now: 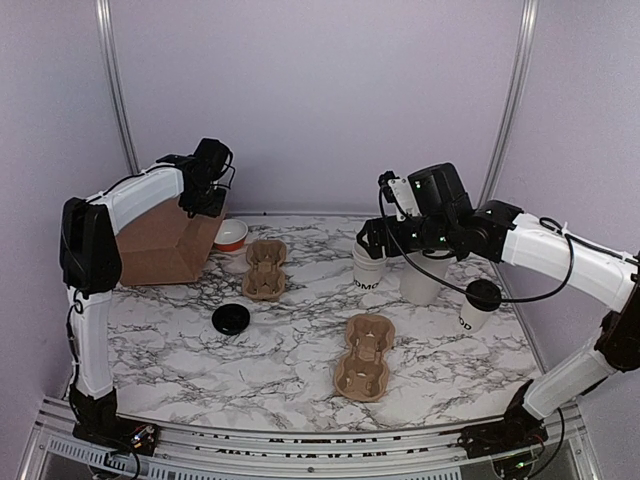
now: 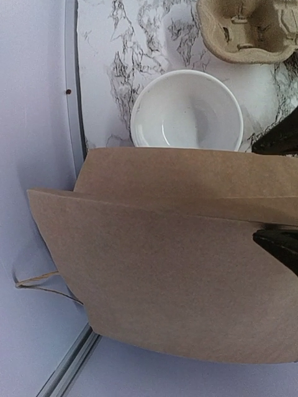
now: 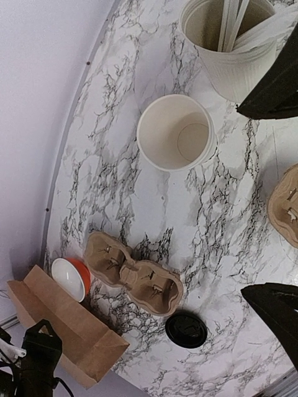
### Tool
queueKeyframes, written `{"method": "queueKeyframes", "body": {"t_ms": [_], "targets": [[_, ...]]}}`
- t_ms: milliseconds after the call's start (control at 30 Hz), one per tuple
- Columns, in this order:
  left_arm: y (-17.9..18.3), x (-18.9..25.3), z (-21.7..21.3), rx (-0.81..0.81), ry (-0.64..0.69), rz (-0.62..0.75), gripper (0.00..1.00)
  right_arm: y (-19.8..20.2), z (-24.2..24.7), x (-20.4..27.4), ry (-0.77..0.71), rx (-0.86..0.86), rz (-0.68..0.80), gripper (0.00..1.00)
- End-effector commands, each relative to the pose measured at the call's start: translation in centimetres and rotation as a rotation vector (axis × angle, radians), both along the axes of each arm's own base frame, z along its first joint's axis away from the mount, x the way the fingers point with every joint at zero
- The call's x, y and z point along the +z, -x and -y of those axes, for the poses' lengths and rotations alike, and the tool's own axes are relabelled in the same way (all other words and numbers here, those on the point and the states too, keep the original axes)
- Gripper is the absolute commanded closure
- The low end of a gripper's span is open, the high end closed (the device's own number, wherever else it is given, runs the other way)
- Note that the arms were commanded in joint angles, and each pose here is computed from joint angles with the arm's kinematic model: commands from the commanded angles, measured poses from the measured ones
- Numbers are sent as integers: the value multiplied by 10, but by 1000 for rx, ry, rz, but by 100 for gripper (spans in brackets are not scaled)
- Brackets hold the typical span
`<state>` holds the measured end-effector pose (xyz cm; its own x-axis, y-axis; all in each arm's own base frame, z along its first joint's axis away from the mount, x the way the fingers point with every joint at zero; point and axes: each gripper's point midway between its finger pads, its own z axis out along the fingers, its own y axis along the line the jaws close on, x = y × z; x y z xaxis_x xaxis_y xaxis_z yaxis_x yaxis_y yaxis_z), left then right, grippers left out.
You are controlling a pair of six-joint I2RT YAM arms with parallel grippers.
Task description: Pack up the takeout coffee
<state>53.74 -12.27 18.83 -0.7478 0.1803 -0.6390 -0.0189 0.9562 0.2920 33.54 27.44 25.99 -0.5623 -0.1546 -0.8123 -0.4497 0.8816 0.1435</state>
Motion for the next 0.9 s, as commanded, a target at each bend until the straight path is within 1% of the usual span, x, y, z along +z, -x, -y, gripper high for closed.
{"method": "queueKeyframes", "body": {"t_ms": [0,133,300,500,667,800,867], "targets": [[-1,-2,-19,43,-101,-17,60,-5,3,20,-21,-12,39,12],[-6,-3,-25,69,-144,-10,62,-3,3,20,-21,-11,37,12],[-12,-3,-31,94,-197,3,72,-3,4,19,-19,-12,35,12],[-12,-5,-33,101,-209,1,85,-2,6,21,-20,-18,39,12],[-8,12,-34,107,-195,31,96,-1,7,20,-22,-19,40,12],[-1,29,-35,117,-187,61,100,-1,6,21,-27,-15,39,12],[5,38,-35,120,-191,75,100,-1,5,21,-30,-11,40,12]]}}
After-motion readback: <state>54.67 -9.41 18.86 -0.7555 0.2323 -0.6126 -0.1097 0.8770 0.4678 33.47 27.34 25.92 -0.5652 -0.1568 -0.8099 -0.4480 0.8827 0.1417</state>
